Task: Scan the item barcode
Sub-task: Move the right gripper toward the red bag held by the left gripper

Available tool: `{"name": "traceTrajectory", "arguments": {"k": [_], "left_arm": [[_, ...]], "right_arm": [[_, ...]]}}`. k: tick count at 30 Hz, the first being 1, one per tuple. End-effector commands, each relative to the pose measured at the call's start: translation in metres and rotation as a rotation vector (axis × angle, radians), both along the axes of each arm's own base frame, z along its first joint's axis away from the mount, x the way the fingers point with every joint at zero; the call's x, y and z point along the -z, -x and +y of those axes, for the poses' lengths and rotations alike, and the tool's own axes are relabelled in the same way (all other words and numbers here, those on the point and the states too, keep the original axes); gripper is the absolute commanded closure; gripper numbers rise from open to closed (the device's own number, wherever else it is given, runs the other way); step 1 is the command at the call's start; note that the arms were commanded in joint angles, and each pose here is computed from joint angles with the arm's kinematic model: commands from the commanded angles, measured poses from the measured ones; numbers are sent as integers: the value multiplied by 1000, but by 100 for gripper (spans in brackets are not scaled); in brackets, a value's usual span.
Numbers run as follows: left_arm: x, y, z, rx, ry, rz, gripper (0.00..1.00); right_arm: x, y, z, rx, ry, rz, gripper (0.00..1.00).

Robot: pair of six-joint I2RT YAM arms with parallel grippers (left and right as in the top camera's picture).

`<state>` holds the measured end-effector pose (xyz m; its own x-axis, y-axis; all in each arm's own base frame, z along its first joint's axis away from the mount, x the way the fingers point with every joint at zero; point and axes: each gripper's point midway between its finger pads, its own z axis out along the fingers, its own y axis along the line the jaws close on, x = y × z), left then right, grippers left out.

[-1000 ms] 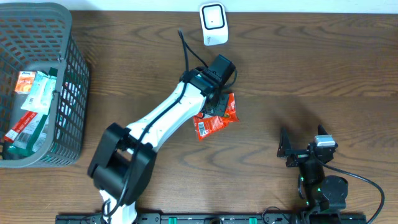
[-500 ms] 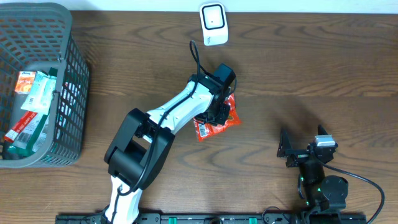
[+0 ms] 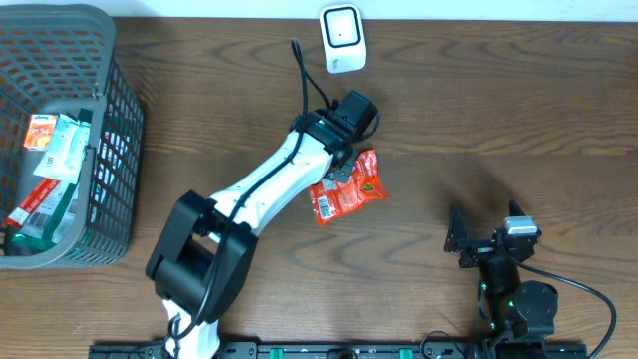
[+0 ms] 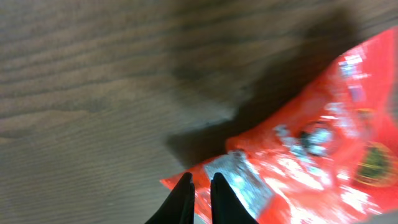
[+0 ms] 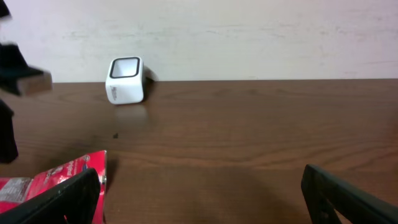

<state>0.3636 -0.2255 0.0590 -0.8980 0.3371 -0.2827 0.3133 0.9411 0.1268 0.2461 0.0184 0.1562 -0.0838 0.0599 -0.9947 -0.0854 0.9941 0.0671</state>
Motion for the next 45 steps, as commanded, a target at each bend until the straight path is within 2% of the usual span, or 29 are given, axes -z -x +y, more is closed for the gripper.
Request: {"name": "traceTrajectory", "arguments": {"k": [1,5,11,15,20,27,32,36,41,45], "left_arm": [[25,0,20,-49,-81,30,86],[40,11,14,-92,-31,99,85],[47,58,-19,-60,165,361,85],[41,79,-39,-42,283,479,83],[40,77,-43,-20,302,471,83],[42,48,-45,-6,289,336,83],[42,52,-44,-9,283,352,83],[46,61,-37,2,252,382,83],[53,69,-31,32,231,404,83],[54,70,-30,54,228,403,83]], "right_arm": [[1,0,-3,12,8,1,1],[1,0,-3,12,8,1,1],[1,0,-3,12,8,1,1],[1,0,-3,12,8,1,1],[1,0,-3,12,8,1,1],[1,0,-3,12,8,1,1],[0,0,2,-20,5,-3,1],[-4,3,21,-131,-19,-13,1],[-21,11,29,-172,-133,22,1],[-79,23,18,-107,-107,79,1]]}}
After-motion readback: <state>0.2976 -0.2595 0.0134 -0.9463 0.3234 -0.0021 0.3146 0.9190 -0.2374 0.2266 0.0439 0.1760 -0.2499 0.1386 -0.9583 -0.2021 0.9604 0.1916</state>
